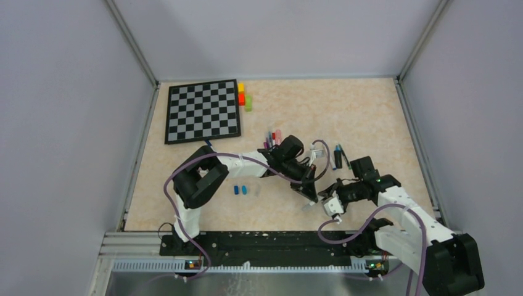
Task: Open the pen caps
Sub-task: Pick up the pen from the center of the board.
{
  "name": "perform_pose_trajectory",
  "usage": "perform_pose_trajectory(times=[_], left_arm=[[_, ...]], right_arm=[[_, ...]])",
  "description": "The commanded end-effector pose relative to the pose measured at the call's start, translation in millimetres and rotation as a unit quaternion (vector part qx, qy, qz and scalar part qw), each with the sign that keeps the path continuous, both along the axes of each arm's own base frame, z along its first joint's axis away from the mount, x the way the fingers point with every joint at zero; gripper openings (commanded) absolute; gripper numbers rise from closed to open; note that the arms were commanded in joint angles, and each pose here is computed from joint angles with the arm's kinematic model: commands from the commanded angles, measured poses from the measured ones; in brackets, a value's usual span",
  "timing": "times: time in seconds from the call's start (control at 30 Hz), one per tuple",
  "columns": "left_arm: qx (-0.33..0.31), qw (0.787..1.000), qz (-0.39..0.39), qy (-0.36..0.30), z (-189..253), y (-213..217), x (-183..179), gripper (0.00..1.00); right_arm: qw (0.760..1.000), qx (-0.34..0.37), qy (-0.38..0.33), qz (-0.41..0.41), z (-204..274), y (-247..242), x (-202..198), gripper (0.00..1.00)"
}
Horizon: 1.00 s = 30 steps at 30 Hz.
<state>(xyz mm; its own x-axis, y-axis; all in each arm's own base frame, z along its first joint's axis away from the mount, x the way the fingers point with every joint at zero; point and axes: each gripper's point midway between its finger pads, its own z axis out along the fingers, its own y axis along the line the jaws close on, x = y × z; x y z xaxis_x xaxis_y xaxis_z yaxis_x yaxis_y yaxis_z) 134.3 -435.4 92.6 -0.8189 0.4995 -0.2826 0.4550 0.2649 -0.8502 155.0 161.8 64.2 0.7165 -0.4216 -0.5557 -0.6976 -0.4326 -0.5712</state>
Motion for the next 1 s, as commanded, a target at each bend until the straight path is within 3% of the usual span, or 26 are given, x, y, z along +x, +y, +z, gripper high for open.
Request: perform_pose_trajectory(times=[0.0,0.17,0.3,0.5,0.57,0.67,0.8,0.97], left_arm=[[-0.032,0.999,0.001,-0.015,18.6,-10.3,5.1,0.03],[-0.047,0.997,0.036,-0.044,40.2,-1.9,12.9,0.23],[-0.056,0.986,0.114,-0.107,62.5,18.6,31.9,0.42],[-0.133,0.936,0.222,-0.239,124.7,63.6,45.9,0.65],[-0.158,0.916,0.253,-0.267,140.4,78.2,47.2,0.67],[-0.208,0.883,0.299,-0.298,164.6,99.0,47.4,0.74],[-0.267,0.842,0.348,-0.315,181.5,125.5,42.5,0.97],[-0.304,0.823,0.378,-0.294,181.3,142.3,35.4,0.99]], right_arm=[[1.0,0.012,0.001,0.022,6.7,5.6,-7.7,0.0],[0.999,0.029,0.02,0.029,17.1,7.7,-17.3,0.0],[0.997,0.054,0.047,0.017,35.2,6.3,-22.4,0.0],[0.99,0.101,0.094,-0.022,57.3,6.3,-22.4,0.0],[0.983,0.121,0.127,-0.047,69.3,9.2,-18.2,0.0],[0.964,0.155,0.197,-0.09,91.9,14.5,-11.8,0.0],[0.926,0.185,0.294,-0.147,108.5,19.3,-3.0,0.0],[0.878,0.208,0.385,-0.195,117.5,25.9,11.4,0.0]])
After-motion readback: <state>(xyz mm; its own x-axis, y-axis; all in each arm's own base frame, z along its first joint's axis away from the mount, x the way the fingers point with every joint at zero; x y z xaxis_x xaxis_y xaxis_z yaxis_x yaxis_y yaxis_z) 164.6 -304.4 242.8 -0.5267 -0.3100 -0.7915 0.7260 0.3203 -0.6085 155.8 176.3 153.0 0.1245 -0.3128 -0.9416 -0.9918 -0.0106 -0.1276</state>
